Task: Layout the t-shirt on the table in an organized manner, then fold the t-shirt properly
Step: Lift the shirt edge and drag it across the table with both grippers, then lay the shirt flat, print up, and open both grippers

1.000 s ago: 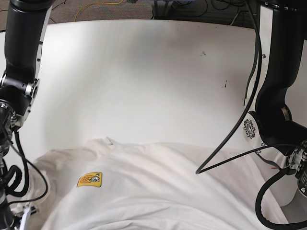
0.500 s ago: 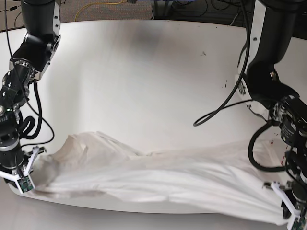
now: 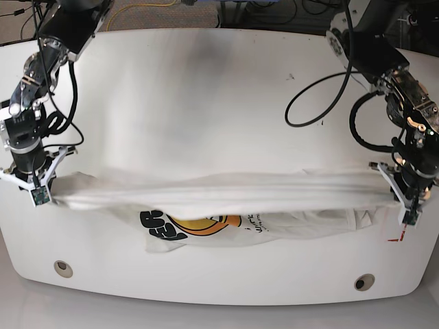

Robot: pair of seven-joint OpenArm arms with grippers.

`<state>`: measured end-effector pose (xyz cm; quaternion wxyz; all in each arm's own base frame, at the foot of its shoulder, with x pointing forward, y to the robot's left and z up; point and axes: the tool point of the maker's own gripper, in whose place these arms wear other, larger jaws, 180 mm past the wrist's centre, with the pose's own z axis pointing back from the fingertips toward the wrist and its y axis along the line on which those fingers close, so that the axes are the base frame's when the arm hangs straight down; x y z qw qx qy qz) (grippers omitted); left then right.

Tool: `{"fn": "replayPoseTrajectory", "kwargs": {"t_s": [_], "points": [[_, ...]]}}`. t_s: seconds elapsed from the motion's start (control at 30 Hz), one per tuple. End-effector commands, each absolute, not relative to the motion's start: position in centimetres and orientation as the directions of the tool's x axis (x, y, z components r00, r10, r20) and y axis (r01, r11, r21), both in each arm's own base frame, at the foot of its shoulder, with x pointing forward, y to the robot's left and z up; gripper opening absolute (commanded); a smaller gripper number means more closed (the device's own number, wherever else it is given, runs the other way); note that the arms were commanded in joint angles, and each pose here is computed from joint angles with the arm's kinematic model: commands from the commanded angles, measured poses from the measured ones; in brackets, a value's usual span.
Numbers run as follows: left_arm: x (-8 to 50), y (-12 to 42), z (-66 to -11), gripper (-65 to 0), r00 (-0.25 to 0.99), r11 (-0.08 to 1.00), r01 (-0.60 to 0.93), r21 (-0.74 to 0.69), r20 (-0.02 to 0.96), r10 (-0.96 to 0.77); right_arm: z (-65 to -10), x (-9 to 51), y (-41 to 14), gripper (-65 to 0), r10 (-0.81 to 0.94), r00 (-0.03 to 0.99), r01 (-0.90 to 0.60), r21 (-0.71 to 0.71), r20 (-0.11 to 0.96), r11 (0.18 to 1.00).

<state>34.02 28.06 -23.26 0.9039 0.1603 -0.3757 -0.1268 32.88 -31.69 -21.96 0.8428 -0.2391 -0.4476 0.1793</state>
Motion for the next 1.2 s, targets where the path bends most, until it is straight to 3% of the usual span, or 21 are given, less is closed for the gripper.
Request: {"fn": "replayPoseTrajectory", "kwargs": {"t_s": [0.0,0.37,0.5,0.83,1.17], "points": [[31.7,29.6,-24.9,-63.2,0.739,0.909,0.092,0.407,0.584,-0.336,-21.8,32.0,-32.4,-62.8,0.516,0.538,-0.064,-0.578,0.666,0.813],[20.1,30.2,-34.7,-63.2,0.908,0.914,0.208,0.348,0.279,-0.313,-29.0,25.1,-33.1,-62.8,0.401,0.702,-0.083,-0.492,0.589,0.867],[16.4,30.7,-36.5,-63.2,0.930,0.918,0.222,0.329,0.212,-0.301,-31.1,22.7,-32.8,-62.8,0.363,0.746,-0.087,-0.459,0.558,0.884],[13.5,30.9,-37.7,-63.1,0.932,0.916,0.248,0.314,0.181,-0.314,-34.2,19.0,-31.7,-62.8,0.325,0.807,-0.117,-0.406,0.494,0.906],[15.4,32.9,-36.0,-62.8,0.917,0.890,0.256,0.378,0.196,-0.347,-35.1,17.6,-31.6,-62.8,0.325,0.828,-0.135,-0.399,0.458,0.907]]}}
